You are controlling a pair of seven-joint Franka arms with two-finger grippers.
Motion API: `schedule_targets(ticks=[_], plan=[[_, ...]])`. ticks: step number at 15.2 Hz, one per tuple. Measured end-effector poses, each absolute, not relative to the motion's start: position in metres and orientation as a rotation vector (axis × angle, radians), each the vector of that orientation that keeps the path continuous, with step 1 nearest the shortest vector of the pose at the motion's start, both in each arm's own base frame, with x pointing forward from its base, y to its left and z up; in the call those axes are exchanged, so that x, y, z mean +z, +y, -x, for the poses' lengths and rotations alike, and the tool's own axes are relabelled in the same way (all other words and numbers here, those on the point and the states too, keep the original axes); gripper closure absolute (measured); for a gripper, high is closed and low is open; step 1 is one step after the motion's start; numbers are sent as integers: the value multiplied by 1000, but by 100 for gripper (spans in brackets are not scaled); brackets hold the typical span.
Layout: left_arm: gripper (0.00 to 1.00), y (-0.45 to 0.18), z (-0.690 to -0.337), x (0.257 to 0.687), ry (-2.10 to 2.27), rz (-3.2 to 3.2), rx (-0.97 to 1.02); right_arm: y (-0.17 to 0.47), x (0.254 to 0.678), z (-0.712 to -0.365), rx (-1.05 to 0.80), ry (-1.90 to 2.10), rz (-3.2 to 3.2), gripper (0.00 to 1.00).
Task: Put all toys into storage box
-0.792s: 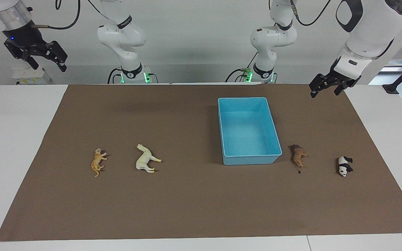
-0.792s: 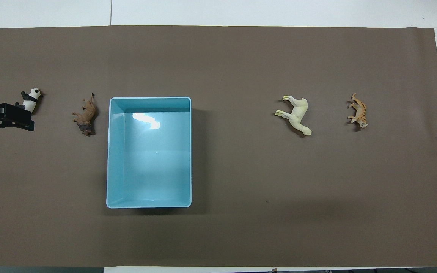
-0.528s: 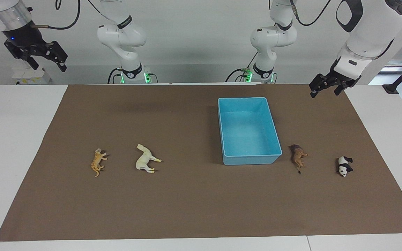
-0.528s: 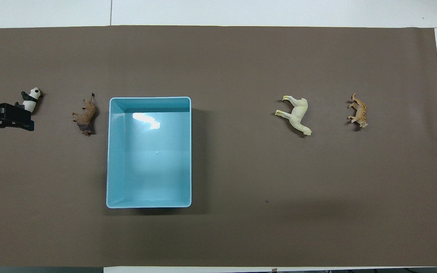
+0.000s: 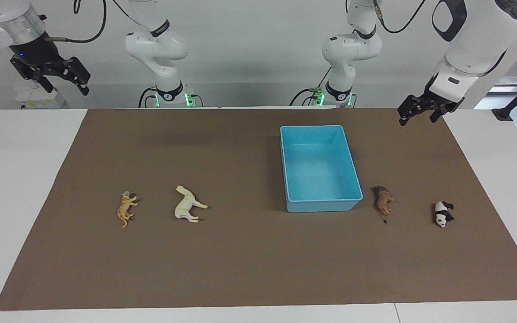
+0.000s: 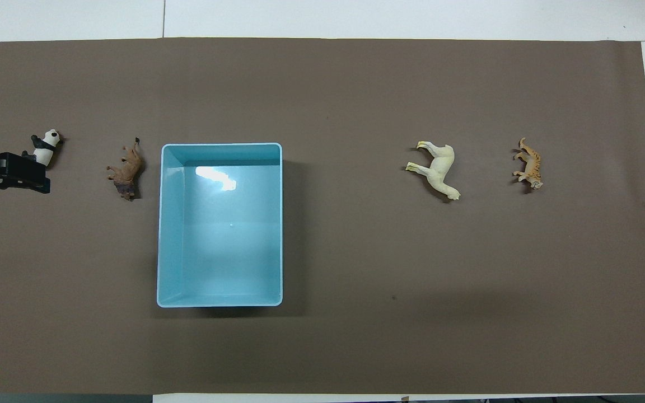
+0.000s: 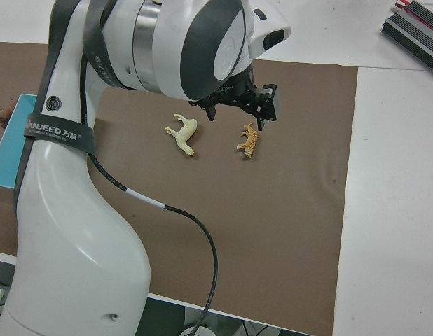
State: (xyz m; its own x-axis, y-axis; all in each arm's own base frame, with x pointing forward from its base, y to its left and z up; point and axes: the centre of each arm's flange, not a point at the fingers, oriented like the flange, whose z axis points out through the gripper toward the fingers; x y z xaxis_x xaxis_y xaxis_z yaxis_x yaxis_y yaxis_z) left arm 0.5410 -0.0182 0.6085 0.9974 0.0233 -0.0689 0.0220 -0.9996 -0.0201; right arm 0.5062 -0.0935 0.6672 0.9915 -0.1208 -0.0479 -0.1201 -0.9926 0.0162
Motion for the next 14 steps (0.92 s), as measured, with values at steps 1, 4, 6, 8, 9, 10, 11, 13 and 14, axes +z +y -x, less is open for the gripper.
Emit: schedule_targets(ticks=[1, 4, 6, 8, 9, 10, 11, 13, 14], plan=[[0, -18, -541, 609, -35, 3120, 108, -94, 654, -511, -54, -187, -3121, 0], [0, -18, -541, 609, -35, 3120, 108, -95, 590, -527, -27, -178, -3120, 0], [0, -18, -541, 609, -35, 3120, 108, -96, 538, -540, -16, -209, -3114, 0], [0, -18, -541, 609, -35, 3120, 108, -97, 488, -556, -35, -264, -3106, 0], [0, -18, -541, 609, -35, 3120, 108, -97, 464, -566, -37, -275, -3101, 0], [0, -18, -541, 609, -36, 3120, 108, -98, 442, -575, -33, -283, -3098, 0], [0, -18, -541, 608, -36, 3120, 109, -98, 422, -581, -22, -289, -3094, 0], [0, -18, -542, 604, -35, 3121, 91, -95, 394, -589, 7, -299, -3090, 0], [0, -19, -546, 598, -33, 3123, 22, -89, 385, -591, 16, -316, -3088, 0]])
